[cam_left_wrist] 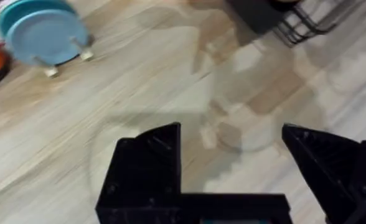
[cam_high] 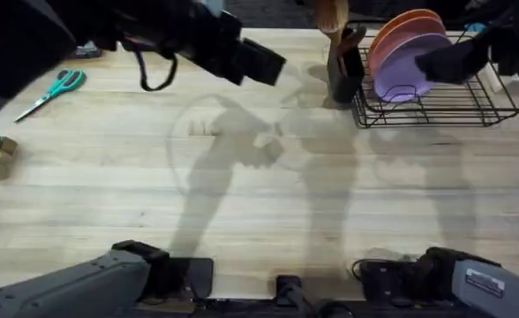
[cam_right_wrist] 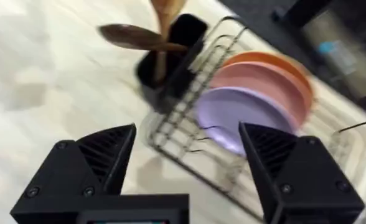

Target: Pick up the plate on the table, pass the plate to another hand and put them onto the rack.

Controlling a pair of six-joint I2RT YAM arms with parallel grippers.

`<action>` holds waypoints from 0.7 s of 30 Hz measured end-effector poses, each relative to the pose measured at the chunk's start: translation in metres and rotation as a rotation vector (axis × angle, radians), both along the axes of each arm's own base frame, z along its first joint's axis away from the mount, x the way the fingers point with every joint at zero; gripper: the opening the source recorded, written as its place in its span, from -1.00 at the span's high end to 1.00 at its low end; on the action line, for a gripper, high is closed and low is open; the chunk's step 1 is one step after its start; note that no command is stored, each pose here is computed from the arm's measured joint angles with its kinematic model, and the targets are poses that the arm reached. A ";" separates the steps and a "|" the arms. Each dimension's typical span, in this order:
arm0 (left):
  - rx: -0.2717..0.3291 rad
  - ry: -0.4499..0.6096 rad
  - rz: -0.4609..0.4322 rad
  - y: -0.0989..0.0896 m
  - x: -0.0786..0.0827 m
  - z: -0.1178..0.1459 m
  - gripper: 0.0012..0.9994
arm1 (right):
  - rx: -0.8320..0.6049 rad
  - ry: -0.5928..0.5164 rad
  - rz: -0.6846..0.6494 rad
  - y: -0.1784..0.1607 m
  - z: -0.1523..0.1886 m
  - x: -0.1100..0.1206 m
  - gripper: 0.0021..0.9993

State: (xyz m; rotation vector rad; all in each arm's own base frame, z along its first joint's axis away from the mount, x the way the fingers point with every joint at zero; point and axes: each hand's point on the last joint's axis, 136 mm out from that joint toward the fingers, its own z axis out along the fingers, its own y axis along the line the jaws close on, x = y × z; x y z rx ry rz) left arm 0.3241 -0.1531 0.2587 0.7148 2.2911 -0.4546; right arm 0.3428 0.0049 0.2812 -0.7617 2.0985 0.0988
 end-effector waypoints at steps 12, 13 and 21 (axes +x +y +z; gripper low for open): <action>0.002 0.013 0.167 0.054 0.019 -0.002 -0.99 | 0.342 0.336 -0.208 0.050 -0.019 -0.034 -0.99; 0.002 0.013 0.178 0.058 0.020 -0.002 -0.99 | 0.379 0.367 -0.299 0.045 -0.021 -0.033 -0.99; 0.002 0.014 0.184 0.060 0.020 -0.002 -0.99 | 0.322 0.358 -0.624 0.001 -0.033 -0.028 -0.99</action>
